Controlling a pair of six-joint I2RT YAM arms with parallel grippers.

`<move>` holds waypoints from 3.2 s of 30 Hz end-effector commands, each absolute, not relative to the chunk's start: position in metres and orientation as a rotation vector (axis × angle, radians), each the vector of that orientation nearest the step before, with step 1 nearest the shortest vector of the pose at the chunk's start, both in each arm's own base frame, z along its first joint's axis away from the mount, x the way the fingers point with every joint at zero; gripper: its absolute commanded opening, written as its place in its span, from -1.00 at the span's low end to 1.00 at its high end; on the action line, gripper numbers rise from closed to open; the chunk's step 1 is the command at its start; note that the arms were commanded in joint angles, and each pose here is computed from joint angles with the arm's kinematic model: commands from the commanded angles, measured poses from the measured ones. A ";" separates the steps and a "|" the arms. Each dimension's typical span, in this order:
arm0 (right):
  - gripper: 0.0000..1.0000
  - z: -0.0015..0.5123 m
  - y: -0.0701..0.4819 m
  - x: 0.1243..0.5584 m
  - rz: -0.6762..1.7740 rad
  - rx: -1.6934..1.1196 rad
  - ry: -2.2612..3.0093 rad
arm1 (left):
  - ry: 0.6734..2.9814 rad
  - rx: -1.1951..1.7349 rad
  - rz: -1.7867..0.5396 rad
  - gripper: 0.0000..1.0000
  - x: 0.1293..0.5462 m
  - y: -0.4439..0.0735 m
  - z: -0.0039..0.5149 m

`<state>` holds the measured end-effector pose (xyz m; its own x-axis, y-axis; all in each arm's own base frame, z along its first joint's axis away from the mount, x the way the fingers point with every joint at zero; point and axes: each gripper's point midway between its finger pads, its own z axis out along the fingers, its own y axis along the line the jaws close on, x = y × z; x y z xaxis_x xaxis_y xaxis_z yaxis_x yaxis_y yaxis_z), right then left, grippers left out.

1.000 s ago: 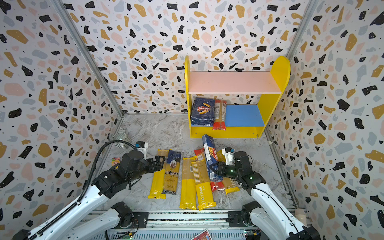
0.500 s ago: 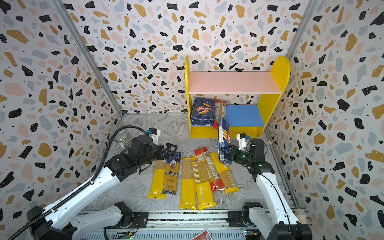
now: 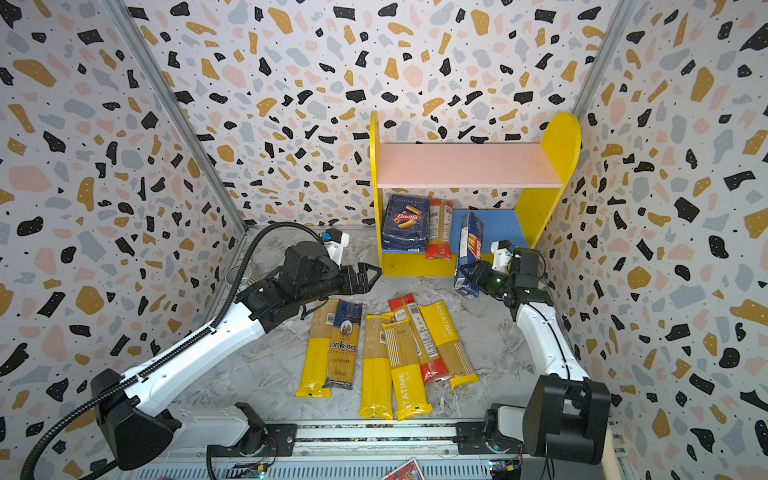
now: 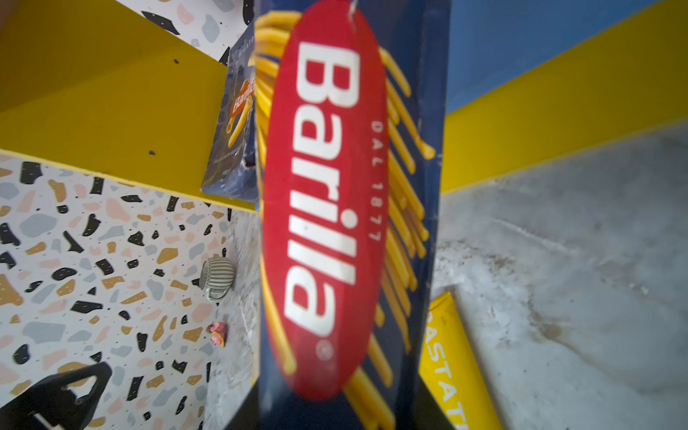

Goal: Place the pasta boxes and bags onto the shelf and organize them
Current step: 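Carry the Barilla box with the right gripper upright onto the blue shelf, then release the box and lower the right gripper to the yellow Pastatime bag, then close the right gripper on the yellow Pastatime spaghetti bag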

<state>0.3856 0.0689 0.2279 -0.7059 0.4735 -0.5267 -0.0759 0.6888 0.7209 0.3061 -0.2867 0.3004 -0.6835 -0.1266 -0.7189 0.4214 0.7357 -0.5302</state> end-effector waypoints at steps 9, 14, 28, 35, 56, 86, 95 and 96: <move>-0.22 0.300 0.044 0.496 0.722 0.113 1.974 | 2.148 0.301 -0.868 0.99 0.311 -0.294 0.289; -0.21 0.284 0.052 0.525 0.656 0.084 2.038 | 2.165 0.306 -0.841 0.99 0.315 -0.293 0.280; 0.48 0.259 0.067 0.549 0.530 0.070 2.139 | 2.192 0.291 -0.808 0.99 0.318 -0.286 0.270; 0.59 0.263 0.060 0.539 0.491 0.089 2.150 | 2.184 0.279 -0.802 0.99 0.314 -0.279 0.272; 0.73 0.223 0.151 0.316 0.415 -0.124 2.390 | 2.197 0.115 -0.735 0.99 0.247 -0.200 0.243; 0.81 0.041 0.230 0.097 0.286 -0.435 2.774 | 2.185 -0.047 -0.696 0.99 0.203 -0.143 0.220; 0.80 0.020 0.225 0.104 0.156 -0.452 2.799 | 2.179 -0.034 -0.686 0.99 0.203 -0.142 0.224; 0.80 0.018 0.226 0.105 0.154 -0.457 2.803 | 2.178 -0.033 -0.687 0.99 0.203 -0.142 0.224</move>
<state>0.0988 0.2264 0.0197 -0.9057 -0.2976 -0.3020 -0.3344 0.9393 0.0773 0.2006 -0.1443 0.2139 -0.6785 -0.2417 -0.6937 0.1941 0.8518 -0.4866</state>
